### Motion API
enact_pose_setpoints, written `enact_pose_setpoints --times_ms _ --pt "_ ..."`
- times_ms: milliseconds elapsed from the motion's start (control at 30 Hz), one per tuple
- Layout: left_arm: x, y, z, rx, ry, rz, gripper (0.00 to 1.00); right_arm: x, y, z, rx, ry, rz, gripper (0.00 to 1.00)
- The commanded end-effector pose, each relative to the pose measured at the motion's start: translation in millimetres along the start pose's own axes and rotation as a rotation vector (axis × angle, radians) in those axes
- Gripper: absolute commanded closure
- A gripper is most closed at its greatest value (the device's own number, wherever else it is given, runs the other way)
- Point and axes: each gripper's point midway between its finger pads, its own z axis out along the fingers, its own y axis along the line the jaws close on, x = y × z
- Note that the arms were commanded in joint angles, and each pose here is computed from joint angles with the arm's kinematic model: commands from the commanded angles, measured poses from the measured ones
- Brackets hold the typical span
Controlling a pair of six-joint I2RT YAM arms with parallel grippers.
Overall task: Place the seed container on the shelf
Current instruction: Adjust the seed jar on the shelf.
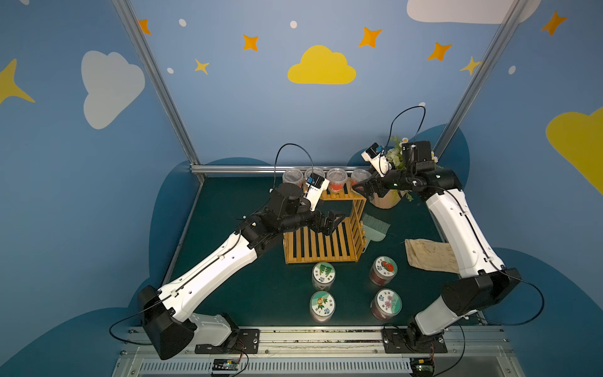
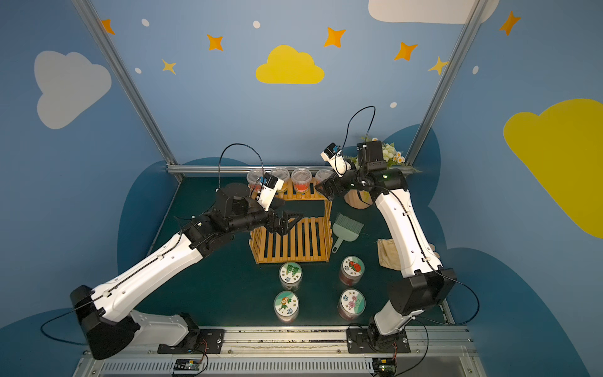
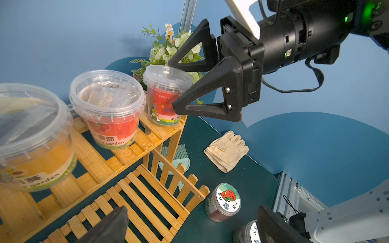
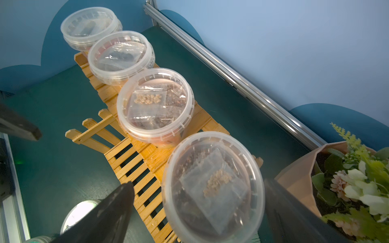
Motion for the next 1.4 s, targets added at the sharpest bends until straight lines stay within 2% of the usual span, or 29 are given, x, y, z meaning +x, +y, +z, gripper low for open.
enact_pose_setpoints --times_ms 0,433,733,867,1100,1367 --pt "-11 -1 -11 -0.013 -0.030 0.007 0.00 -5 3 1 -0.010 -0.001 0.018 0.02" --pt "-11 0 -13 -0.015 -0.035 0.000 0.00 -13 6 -6 0.016 -0.017 -0.007 0.02" --pt "-13 3 -17 -0.030 -0.050 0.002 0.00 -24 11 -16 -0.004 -0.054 0.037 0.02" --pt "-11 3 -16 -0.027 -0.044 0.000 0.00 -15 4 -16 0.010 -0.030 0.062 0.02" --pt "-10 3 -14 -0.024 -0.041 -0.002 0.00 0 18 -10 -0.099 0.013 0.094 0.02" --pt "-9 2 -12 -0.013 -0.034 -0.009 0.00 2 14 -3 -0.100 0.028 0.101 0.02"
